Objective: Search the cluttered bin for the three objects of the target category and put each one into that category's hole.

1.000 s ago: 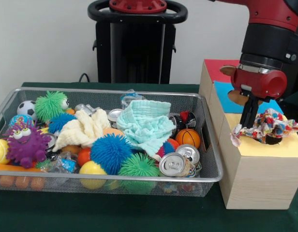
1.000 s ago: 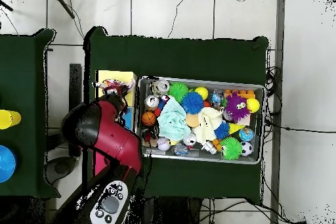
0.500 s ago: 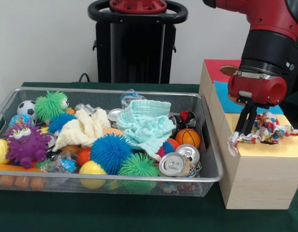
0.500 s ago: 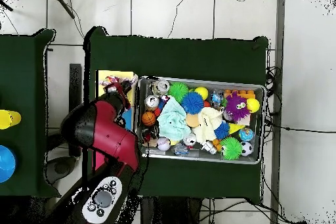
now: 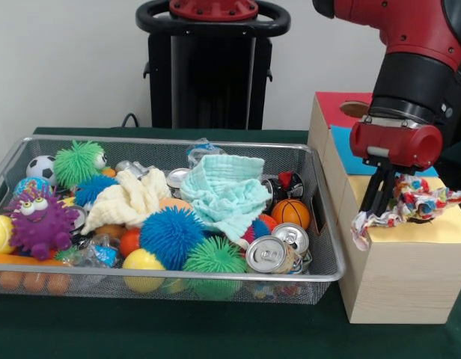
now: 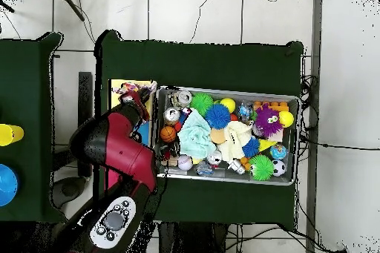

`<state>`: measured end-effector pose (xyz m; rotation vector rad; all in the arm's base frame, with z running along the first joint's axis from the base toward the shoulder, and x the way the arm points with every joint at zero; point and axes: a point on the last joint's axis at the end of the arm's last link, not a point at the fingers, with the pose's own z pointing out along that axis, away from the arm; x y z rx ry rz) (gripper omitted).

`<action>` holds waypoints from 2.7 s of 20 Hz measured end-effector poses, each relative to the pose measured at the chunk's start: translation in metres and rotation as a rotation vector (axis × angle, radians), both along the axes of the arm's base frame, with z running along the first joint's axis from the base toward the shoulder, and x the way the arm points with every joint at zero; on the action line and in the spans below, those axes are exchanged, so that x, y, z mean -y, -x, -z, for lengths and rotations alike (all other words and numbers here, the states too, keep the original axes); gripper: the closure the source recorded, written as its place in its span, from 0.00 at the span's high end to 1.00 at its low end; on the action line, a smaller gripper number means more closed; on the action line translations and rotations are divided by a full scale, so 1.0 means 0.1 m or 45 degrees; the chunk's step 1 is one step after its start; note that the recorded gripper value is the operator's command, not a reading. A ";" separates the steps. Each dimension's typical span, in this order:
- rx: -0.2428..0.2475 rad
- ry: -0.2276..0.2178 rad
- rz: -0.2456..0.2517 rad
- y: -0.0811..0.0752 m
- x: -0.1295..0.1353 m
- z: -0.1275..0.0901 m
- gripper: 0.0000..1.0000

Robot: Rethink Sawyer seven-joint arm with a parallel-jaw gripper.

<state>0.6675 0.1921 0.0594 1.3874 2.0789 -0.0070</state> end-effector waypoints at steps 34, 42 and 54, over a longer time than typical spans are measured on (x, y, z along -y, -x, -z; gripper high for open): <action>-0.343 -0.499 0.056 -0.10 0.19 -0.45 0.00; -0.367 -0.596 0.056 -0.09 0.07 -0.42 0.00; -0.398 -0.717 0.050 -0.12 -0.08 -0.27 0.00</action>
